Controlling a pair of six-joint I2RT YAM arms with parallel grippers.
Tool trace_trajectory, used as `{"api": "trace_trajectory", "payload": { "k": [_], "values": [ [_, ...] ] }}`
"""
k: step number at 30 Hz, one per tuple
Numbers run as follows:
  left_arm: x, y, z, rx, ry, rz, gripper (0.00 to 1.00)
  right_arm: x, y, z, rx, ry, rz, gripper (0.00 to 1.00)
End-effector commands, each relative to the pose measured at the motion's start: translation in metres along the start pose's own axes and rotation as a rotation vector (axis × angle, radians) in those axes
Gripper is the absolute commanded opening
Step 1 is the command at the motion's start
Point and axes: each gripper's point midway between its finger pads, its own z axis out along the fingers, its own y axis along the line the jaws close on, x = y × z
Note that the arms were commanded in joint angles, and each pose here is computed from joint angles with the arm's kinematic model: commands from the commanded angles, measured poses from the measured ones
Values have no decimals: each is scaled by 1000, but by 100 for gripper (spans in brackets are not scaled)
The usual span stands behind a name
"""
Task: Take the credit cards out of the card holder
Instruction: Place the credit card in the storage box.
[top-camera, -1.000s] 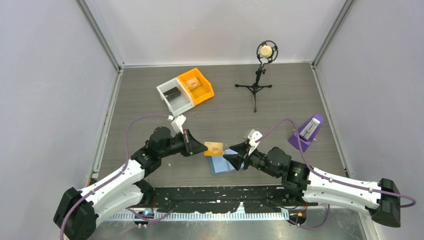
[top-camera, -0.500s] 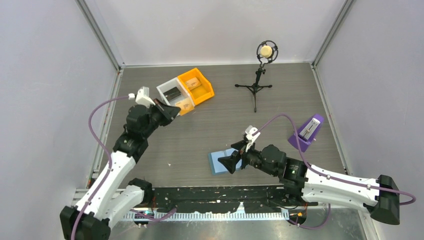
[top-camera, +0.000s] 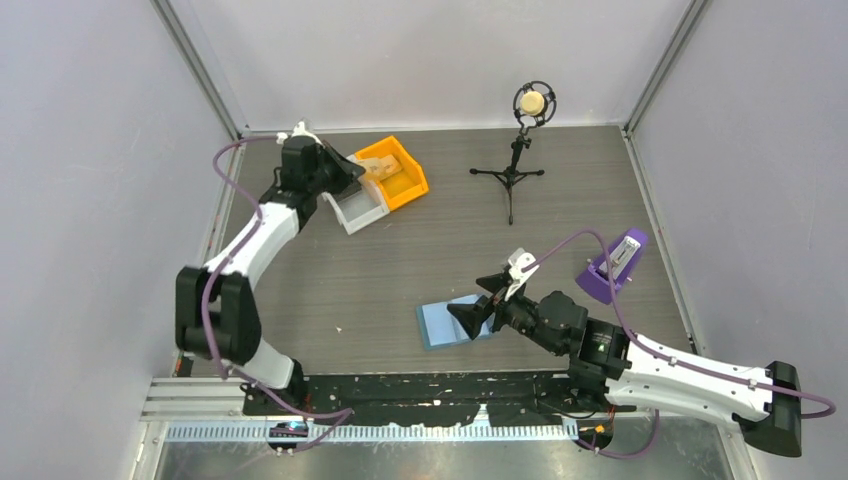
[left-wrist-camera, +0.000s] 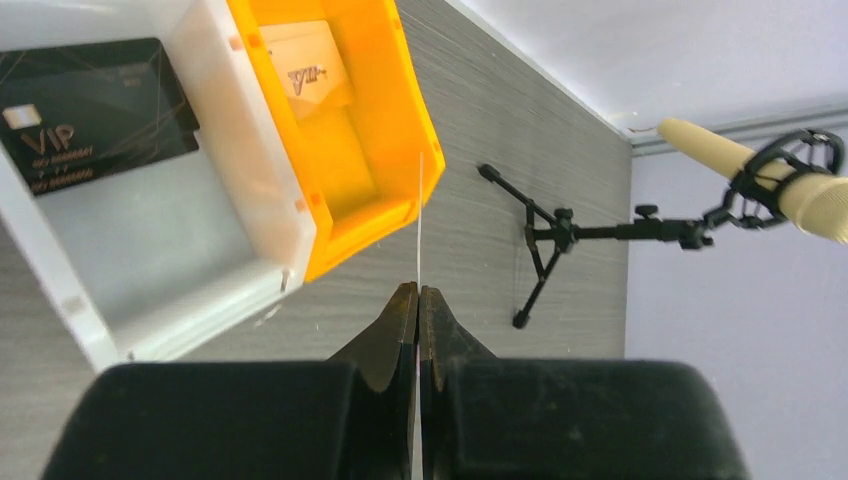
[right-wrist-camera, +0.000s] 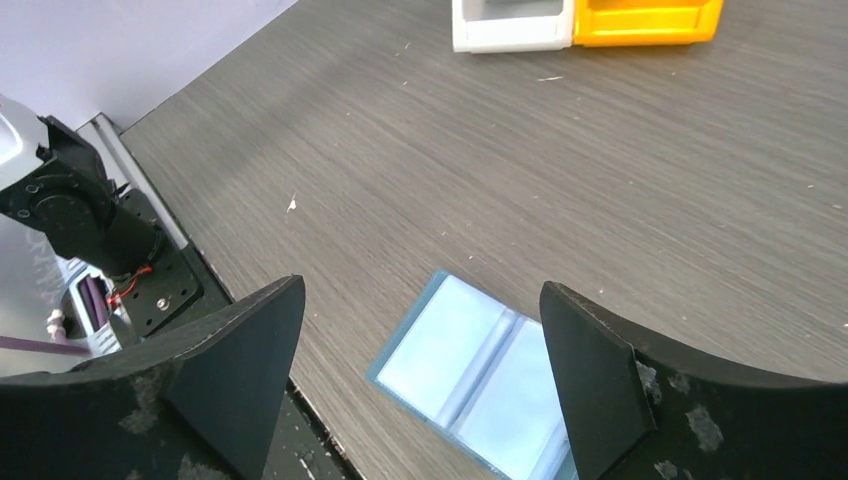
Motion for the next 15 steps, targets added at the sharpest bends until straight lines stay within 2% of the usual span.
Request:
{"api": "trace_trajectory", "payload": {
  "k": [1, 8, 15],
  "values": [
    [-21, -11, 33, 24, -2, -15, 0, -34, -6, -3, 49, -91, -11, 95],
    [-19, 11, 90, -35, 23, -85, 0, -34, -13, 1, 107, -33, -61, 95],
    [-24, 21, 134, -65, 43, -78, 0, -31, -15, 7, 122, -12, -74, 95]
  ]
}}
